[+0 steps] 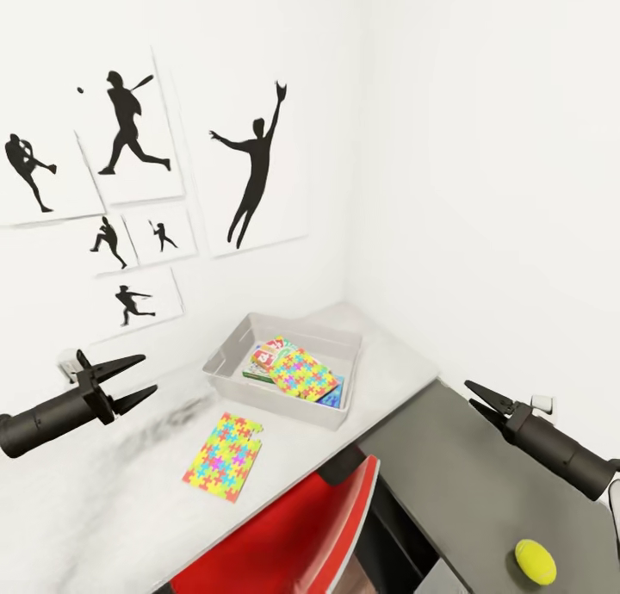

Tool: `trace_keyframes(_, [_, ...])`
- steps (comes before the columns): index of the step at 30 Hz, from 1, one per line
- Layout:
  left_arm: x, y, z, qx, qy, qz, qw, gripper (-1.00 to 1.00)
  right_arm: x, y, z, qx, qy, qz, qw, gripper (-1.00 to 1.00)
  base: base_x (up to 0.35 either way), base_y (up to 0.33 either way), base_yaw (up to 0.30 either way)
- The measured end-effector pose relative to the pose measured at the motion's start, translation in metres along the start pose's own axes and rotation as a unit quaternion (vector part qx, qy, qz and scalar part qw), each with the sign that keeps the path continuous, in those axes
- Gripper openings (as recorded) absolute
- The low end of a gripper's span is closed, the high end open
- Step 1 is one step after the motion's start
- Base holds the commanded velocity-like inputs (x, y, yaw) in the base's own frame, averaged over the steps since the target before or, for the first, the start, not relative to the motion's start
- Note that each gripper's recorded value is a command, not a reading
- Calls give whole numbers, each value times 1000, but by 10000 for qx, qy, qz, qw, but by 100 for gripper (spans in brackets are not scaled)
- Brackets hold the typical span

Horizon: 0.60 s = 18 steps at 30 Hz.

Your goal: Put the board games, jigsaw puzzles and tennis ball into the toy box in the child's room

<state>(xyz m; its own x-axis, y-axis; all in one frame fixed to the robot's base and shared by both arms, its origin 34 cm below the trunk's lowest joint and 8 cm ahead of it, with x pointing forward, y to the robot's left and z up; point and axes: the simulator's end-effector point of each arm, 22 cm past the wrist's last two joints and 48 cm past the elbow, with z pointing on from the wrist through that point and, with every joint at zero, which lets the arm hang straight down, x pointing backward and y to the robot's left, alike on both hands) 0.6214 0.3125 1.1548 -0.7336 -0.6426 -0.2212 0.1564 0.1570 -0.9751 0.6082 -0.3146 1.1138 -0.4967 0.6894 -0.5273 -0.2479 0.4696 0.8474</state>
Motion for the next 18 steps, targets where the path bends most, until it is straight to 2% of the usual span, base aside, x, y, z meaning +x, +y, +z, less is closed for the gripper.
trace_keyframes(5, [0, -3, 0, 21, 1, 29, 10000, 100, -1, 2, -1, -18, -11, -14, 10000, 100, -173, 7, 207])
trace_keyframes(13, [0, -8, -1, 53, -4, 61, 10000, 100, -2, 6, -1, -45, -24, -39, 10000, 100, -267, -78, 216])
trace_keyframes(18, [0, -13, -2, 100, -13, 86, 9999, 100, -3, 9, -2, -66, -38, -57, 10000, 100, -102, -30, 218])
